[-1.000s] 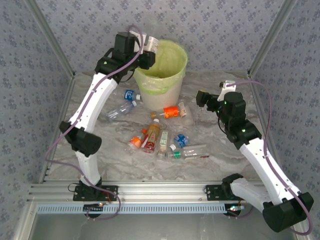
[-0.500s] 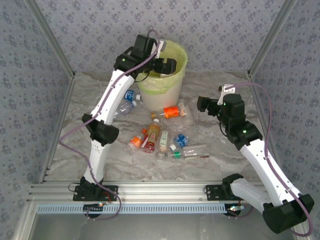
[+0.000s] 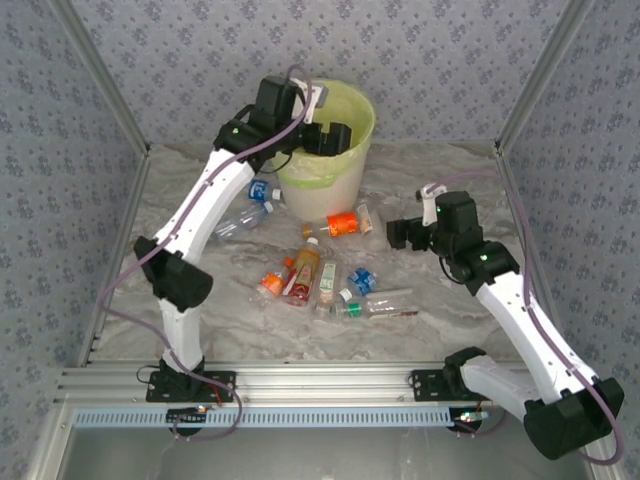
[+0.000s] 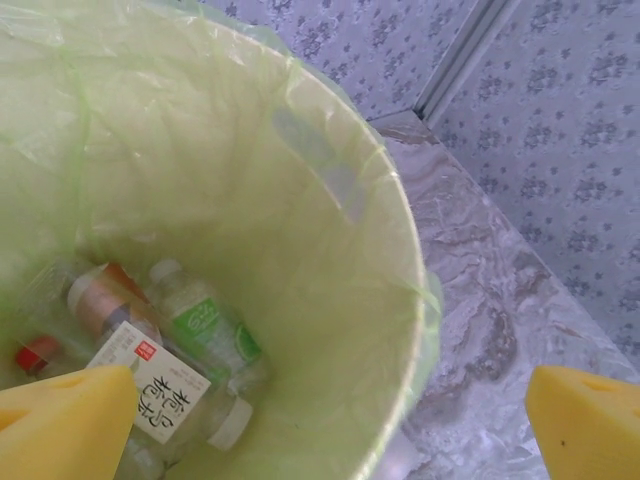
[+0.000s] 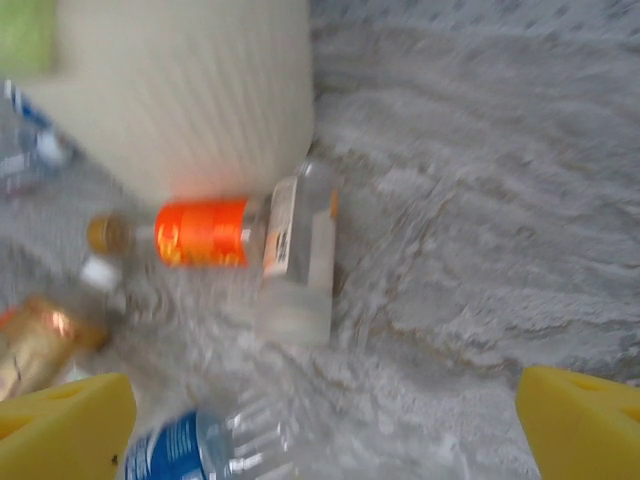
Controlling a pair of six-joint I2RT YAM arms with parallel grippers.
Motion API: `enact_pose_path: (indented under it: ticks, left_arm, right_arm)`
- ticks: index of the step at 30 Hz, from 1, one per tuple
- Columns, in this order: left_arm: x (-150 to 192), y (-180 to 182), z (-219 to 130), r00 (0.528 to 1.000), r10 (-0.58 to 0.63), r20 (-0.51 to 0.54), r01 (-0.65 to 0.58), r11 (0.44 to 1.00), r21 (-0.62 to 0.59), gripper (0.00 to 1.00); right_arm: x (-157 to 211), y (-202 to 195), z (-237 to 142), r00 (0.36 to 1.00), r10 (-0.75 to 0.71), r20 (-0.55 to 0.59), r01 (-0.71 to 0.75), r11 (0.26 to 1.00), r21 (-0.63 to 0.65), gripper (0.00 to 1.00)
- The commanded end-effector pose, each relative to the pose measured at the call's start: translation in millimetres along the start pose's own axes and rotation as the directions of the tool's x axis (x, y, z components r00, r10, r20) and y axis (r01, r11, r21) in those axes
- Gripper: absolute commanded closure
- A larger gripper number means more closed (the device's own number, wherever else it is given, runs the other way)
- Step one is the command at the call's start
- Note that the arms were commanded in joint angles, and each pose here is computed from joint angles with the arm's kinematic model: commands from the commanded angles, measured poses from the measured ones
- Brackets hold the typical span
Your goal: Put the plastic bottles in the bin
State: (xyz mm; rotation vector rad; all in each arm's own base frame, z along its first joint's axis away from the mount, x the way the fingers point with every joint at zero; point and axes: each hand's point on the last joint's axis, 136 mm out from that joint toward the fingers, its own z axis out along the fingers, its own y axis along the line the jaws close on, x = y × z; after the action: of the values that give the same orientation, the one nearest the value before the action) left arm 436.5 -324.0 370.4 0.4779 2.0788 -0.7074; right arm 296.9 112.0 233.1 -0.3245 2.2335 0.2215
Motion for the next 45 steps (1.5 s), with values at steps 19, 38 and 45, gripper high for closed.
enact_pose_path:
  ticks: [19, 38, 45]
  left_arm:
    - [14, 35, -150, 0.884, -0.024, 0.466, 0.129, 0.972, -0.194, 0.01]
    - [105, 146, -228, 0.844, -0.118, 0.523, 0.437, 0.717, -0.544, 0.0]
    - [110, 153, -224, 0.848, -0.126, 0.515, 0.443, 0.703, -0.557, 0.01]
  right_arm:
    - [140, 66, 2, 0.496, -0.815, -0.299, 0.588, 0.569, -0.575, 0.0]
    - [195, 77, 45, 0.244, -0.954, -0.174, 0.682, 0.296, -0.669, 0.04]
    - [214, 75, 59, 0.178, -0.963, -0.203, 0.684, 0.269, -0.678, 0.05]
